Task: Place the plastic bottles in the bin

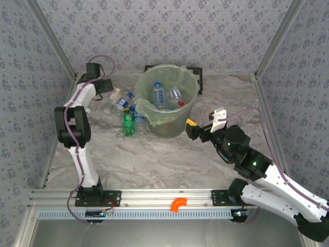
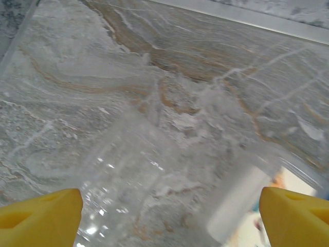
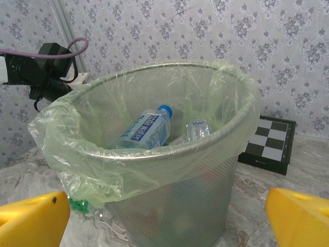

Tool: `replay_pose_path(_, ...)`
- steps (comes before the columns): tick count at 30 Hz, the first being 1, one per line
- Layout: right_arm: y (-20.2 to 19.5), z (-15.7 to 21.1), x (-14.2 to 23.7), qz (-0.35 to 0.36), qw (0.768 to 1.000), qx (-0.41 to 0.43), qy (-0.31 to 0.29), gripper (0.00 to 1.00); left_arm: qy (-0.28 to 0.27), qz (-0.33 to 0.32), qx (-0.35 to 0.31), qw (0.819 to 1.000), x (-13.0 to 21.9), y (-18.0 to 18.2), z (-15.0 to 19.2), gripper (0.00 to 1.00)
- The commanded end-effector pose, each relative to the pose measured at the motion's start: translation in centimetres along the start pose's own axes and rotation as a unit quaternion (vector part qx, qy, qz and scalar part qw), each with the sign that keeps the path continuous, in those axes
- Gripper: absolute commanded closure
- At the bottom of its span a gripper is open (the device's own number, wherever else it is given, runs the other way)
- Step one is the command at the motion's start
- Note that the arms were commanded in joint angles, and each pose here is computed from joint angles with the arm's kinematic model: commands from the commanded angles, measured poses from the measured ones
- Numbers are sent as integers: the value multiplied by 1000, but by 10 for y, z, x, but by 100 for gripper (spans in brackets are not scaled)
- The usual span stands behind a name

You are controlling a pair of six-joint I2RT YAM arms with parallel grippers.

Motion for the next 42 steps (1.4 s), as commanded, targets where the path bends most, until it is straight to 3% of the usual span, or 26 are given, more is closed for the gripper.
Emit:
replay_pose_path(1, -1, 3, -2, 0, 1000, 6, 8, 0, 19, -19, -14, 1000, -11, 12, -3, 11)
replay_pose_path(13, -1, 6, -15, 4, 1000, 4, 24, 1, 80, -22, -26, 996, -47, 24, 7, 11)
replay_pose_path(22, -4, 5, -14, 9, 1000, 0, 23, 1, 122, -56, -8, 991, -58, 32, 16, 22)
replay_pose_path(27, -6, 7, -14, 11, 1000, -2, 22, 1, 126, -49, -12, 991, -59, 31, 17, 12)
replay_pose_path(30, -7, 7, -12, 13, 1000, -5, 21, 1, 132, -40, -23, 990, -61, 29, 18, 1)
replay_pose_path(42, -10, 3, -8, 17, 1000, -8, 12, 1, 141, -56, -6, 988, -66, 37, 19, 23)
Point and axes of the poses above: each hand's point on the last joint's axis, 136 mm out from that joint toward the fingers, its own x axis back along the fingers, its own y axis along the line the jaws close on, z = x × y, the point moved 8 cm from there along x, back along the fingers, and after that the axes turned 1 degree about -x, right-handed, at the moved point
